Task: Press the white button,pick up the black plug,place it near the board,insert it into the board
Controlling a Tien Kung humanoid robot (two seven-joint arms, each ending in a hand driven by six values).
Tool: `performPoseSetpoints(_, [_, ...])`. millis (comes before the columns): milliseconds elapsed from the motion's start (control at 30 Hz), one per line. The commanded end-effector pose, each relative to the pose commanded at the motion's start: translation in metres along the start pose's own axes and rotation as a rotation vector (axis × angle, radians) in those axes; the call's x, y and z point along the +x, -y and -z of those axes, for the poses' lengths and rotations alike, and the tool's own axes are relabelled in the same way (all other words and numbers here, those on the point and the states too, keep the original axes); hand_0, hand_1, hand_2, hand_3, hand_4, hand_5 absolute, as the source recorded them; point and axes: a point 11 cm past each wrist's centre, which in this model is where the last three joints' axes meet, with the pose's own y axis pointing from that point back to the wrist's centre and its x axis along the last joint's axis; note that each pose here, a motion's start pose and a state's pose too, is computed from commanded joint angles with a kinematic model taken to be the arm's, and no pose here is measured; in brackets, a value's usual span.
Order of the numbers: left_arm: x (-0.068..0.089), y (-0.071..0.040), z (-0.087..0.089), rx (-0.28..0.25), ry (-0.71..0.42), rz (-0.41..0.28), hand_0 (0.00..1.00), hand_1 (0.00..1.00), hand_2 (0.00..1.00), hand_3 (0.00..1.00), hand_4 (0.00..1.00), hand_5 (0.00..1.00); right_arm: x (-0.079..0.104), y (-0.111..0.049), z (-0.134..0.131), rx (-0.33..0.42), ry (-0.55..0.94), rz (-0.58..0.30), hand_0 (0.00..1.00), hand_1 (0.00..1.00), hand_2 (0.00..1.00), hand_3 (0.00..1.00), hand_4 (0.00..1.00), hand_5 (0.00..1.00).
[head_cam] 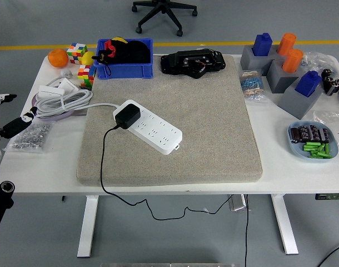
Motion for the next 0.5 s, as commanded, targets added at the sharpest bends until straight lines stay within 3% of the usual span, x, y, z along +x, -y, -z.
performPoseSetpoints(500, [-0.0005, 0.0, 0.0007, 0.004, -0.002, 0.001, 0.827, 0.865, 0.787, 0.74, 0.825, 0.399, 0.0003, -0.0001, 0.001, 0.003, 0.003, -0.001, 0.669, 0.658, 0.662, 0.592, 0.667, 0.418])
